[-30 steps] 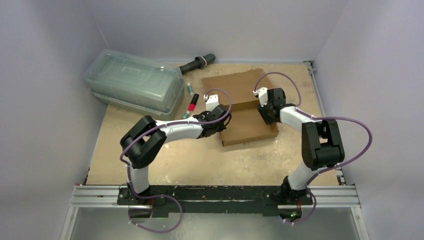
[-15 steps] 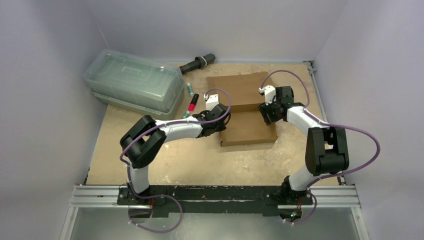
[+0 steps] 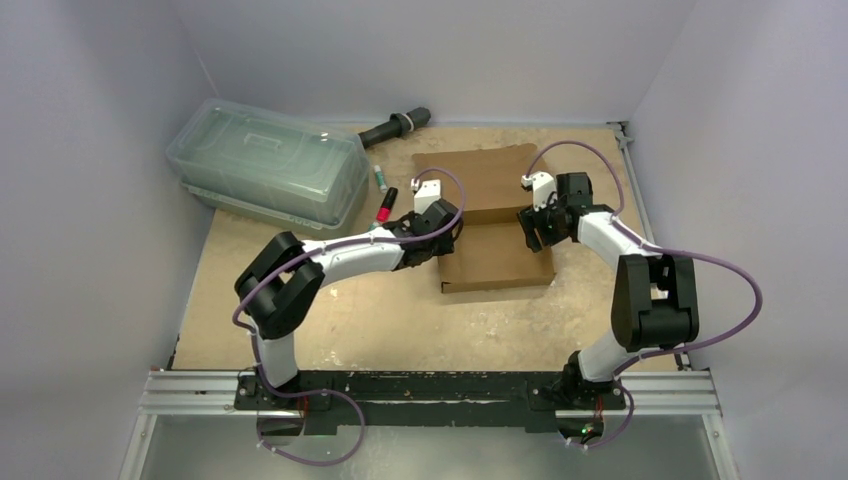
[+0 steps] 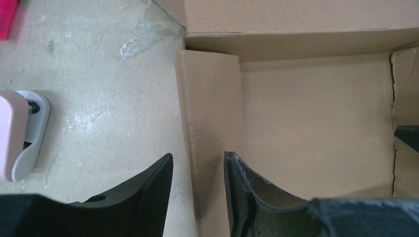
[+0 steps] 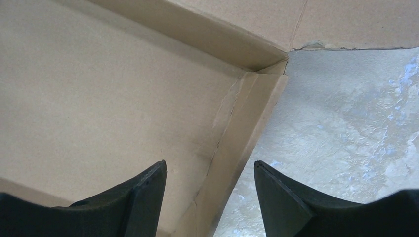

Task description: Fold the paper box

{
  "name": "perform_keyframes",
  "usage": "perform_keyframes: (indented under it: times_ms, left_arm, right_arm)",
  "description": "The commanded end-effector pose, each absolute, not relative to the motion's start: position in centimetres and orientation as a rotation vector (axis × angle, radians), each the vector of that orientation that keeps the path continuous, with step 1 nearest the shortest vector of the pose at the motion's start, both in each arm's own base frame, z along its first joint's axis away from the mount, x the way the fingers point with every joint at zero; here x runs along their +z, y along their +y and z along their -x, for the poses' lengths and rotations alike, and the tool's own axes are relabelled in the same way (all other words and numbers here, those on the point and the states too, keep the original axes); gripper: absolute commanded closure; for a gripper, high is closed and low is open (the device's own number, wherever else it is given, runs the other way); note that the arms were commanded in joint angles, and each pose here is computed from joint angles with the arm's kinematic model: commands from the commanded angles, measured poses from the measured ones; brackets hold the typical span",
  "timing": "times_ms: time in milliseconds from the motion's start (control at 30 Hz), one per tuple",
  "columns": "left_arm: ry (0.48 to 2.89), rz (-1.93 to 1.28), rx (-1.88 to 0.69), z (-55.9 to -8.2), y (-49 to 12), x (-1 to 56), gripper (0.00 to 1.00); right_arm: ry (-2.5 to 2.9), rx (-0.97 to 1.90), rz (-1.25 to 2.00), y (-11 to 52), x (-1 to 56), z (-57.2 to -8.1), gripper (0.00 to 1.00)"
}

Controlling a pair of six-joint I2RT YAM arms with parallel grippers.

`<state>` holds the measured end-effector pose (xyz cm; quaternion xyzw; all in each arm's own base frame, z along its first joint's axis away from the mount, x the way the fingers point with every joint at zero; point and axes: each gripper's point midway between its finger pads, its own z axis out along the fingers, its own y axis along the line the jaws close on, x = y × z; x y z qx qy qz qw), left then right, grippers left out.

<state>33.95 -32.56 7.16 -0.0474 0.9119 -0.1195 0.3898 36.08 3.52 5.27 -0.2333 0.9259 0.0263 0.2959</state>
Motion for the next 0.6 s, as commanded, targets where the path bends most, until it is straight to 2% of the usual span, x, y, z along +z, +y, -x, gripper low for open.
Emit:
perform_keyframes:
  times_ms: [0, 133, 333, 367, 400, 433, 467, 567]
  left_arm:
    - [2.317, 0.079, -0.258, -35.2, -32.2, 8.6, 0.58]
    - [2.372, 0.051, -0.258, -35.2, -32.6, 6.6, 0.59]
    - [2.435, 0.034, -0.245, -35.2, -32.4, 4.1, 0.65]
    - [2.442, 0.03, -0.244, -35.2, -32.5, 3.8, 0.68]
    - [2.45, 0.025, -0.237, -35.2, -32.4, 3.4, 0.78]
    - [2.464, 0.014, -0.221, -35.1, -32.4, 2.7, 0.97]
    - [2.472, 0.008, -0.202, -35.1, -32.3, 2.3, 1.0]
    - [2.438, -0.013, -0.045, -35.3, -31.3, 2.7, 1.0]
  right_arm:
    - [2.397, 0.094, 0.613, 4.1, 7.6, -37.2, 0.31]
    - [2.399, 0.093, 0.622, 4.0, 7.5, -37.1, 0.31]
    - [2.398, 0.097, 0.628, 4.1, 7.5, -37.0, 0.31]
    - [2.398, 0.096, 0.629, 4.1, 7.5, -37.0, 0.31]
    - [2.398, 0.096, 0.629, 4.1, 7.5, -37.0, 0.31]
    - [2.397, 0.096, 0.63, 4.1, 7.6, -37.0, 0.31]
    - [2.399, 0.093, 0.631, 4.0, 7.5, -36.9, 0.31]
    - [2.396, 0.088, 0.632, 3.9, 7.6, -36.9, 0.31]
